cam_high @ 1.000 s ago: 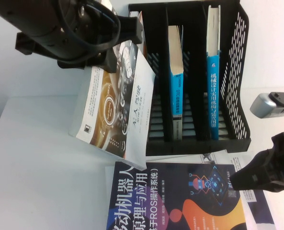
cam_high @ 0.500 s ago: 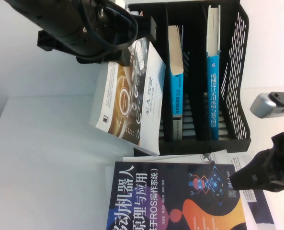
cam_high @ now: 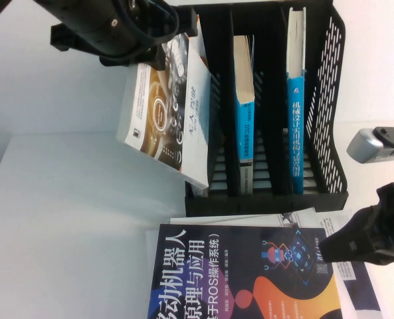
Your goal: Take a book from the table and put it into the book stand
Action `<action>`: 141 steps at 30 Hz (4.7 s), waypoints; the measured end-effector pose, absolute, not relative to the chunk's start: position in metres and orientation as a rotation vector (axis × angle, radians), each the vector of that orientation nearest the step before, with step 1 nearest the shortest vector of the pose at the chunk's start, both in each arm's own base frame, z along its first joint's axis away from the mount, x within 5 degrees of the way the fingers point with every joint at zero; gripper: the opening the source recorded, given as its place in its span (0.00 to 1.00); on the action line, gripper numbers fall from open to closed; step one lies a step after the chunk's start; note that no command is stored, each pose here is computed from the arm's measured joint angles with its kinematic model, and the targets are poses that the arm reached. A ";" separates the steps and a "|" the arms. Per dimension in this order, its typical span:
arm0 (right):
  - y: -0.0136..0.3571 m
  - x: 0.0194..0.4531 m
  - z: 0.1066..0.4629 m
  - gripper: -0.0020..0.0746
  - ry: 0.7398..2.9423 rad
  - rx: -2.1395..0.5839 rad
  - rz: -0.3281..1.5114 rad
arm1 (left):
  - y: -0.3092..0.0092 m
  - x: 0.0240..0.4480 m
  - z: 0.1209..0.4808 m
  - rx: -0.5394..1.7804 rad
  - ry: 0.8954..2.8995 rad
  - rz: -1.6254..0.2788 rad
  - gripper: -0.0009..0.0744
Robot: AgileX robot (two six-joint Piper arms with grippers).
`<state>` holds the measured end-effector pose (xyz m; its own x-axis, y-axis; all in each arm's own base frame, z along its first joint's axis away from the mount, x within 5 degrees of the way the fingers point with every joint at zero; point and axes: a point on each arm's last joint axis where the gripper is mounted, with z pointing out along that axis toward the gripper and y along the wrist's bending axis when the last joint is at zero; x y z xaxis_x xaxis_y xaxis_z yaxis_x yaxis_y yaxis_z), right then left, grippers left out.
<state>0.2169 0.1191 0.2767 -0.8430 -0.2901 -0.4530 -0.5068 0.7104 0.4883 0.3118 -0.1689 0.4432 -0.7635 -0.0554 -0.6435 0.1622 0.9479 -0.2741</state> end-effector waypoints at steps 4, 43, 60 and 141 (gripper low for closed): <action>0.119 0.217 0.277 0.02 2.571 -0.617 0.877 | -0.178 0.326 0.446 0.117 2.374 -0.432 0.15; 0.116 0.216 0.277 0.02 2.569 -0.647 0.828 | -0.179 0.341 0.500 0.189 2.193 -0.382 0.18; 0.051 0.144 0.331 0.02 2.215 -0.355 0.303 | -0.184 0.260 0.444 0.465 2.376 -0.474 0.01; 0.021 0.052 0.223 0.02 2.082 -0.290 0.251 | -0.022 0.049 0.176 -0.085 1.881 -0.445 0.01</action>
<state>0.0523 0.0210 0.2229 -0.4912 -0.1034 -0.8649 -0.3060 0.9501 0.0602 0.0489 -0.0216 0.1762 -0.3539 -0.2728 -0.8946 0.1572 0.9255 -0.3445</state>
